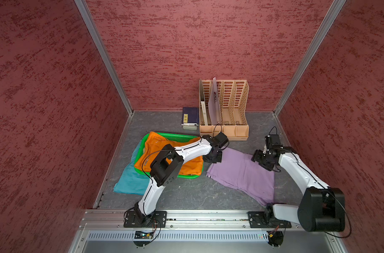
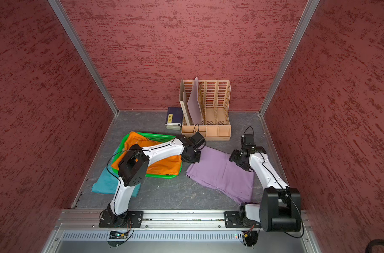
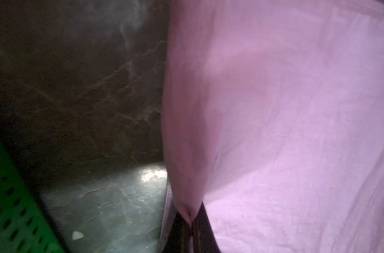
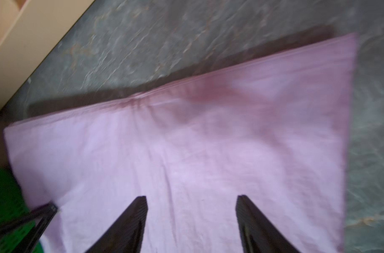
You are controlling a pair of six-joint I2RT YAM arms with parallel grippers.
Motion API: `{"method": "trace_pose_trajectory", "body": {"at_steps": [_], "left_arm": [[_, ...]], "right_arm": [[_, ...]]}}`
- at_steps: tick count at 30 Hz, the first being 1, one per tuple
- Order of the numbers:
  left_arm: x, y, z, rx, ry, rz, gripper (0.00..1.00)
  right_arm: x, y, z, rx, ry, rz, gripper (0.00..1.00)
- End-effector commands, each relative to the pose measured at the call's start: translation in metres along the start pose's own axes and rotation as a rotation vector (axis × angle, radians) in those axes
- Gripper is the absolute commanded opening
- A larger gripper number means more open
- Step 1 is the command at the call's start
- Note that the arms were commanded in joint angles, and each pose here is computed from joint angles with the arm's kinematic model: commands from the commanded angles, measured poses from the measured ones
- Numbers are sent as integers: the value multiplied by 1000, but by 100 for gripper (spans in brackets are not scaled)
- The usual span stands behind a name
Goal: Put the folded long pants in the basket
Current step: Pick up the long pant at the center of the board.
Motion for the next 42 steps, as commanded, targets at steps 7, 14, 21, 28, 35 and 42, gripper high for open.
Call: {"method": "trace_pose_trajectory", "body": {"at_steps": [7,14,21,28,35,42], "left_arm": [[-3,4,17,4,41,-2,0],[-8,-4,11,2,-16,52,57],[-16,-22,12,-13,-21,123,76],[-45,-41,21,-35,77,193,57],[-53,-37,25,-28,115,185,0],[-15,-1,22,16,87,24,0]], "right_arm": [[-4,-1,-63,-200,-211,-45,83],[-27,-22,-58,-221,-143,45,83],[-31,-22,-53,-220,-106,56,82],[-31,-18,-49,-217,-79,51,82],[-30,-17,-48,-204,-72,44,81],[-28,-10,-40,-181,-21,24,80]]}}
Point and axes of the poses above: each gripper's point midway between its finger pads, its own x axis back along the fingers, its own z axis along the line the jaws close on, y = z × x, the point moved 3 cm from there along x, back along the fingers, and after that the axes turned 14 degrees about x, right-handed, at the moved point
